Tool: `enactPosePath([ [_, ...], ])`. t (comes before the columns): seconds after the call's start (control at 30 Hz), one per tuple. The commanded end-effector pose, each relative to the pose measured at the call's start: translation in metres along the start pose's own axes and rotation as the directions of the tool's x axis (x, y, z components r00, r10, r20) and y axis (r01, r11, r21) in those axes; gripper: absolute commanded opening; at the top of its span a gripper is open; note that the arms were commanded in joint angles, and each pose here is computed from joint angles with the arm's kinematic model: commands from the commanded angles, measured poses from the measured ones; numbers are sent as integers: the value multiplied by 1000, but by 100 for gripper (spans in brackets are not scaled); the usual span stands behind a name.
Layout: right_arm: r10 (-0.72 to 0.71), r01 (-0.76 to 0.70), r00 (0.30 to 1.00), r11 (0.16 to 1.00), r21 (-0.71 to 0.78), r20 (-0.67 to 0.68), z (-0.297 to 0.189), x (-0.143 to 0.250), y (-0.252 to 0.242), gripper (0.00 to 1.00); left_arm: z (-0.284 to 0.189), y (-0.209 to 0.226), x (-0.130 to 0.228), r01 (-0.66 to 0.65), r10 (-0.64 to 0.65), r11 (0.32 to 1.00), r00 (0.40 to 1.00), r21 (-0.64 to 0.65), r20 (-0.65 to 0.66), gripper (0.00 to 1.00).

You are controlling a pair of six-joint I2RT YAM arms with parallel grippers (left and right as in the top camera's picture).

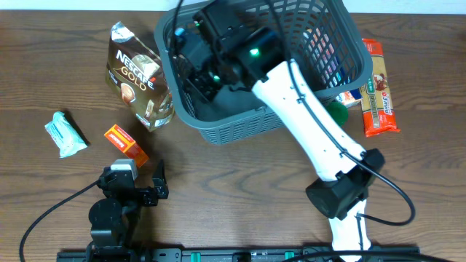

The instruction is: Pack container

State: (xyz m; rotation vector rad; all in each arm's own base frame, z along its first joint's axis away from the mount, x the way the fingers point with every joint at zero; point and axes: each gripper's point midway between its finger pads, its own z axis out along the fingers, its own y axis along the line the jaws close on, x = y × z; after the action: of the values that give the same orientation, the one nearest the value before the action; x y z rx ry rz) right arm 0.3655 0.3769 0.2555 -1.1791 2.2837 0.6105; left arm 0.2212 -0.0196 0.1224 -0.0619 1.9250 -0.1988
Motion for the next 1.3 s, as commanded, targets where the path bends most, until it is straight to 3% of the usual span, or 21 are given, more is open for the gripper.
enactPosePath([
  [0.0, -5, 3, 1000, 996, 86, 26, 10, -11, -6, 1, 3, 3, 8, 5, -5, 1000, 1000, -12, -16, 98],
  [0.17, -8, 5, 999, 996, 89, 33, 16, -13, -9, 1, 3, 3, 8, 5, -5, 1000, 1000, -12, -16, 99],
  [0.5, -31, 23, 977, 999, 40, 211, 15, -57, -2, 1, 3, 3, 8, 5, -5, 1000, 1000, -12, -16, 99],
  [1.0, -4, 0, 972, 1000, 18, 235, 64, -64, -5, 1, 3, 3, 8, 5, -5, 1000, 1000, -12, -16, 98],
  [1.17, -9, -24, 969, 991, 130, 248, 57, -68, -24, 1, 3, 3, 8, 5, -5, 1000, 1000, -12, -16, 99],
  [1.27, 3, -73, 970, 958, 278, 244, 24, -67, -52, 1, 3, 4, 8, 5, -5, 1000, 1000, -13, -16, 98],
])
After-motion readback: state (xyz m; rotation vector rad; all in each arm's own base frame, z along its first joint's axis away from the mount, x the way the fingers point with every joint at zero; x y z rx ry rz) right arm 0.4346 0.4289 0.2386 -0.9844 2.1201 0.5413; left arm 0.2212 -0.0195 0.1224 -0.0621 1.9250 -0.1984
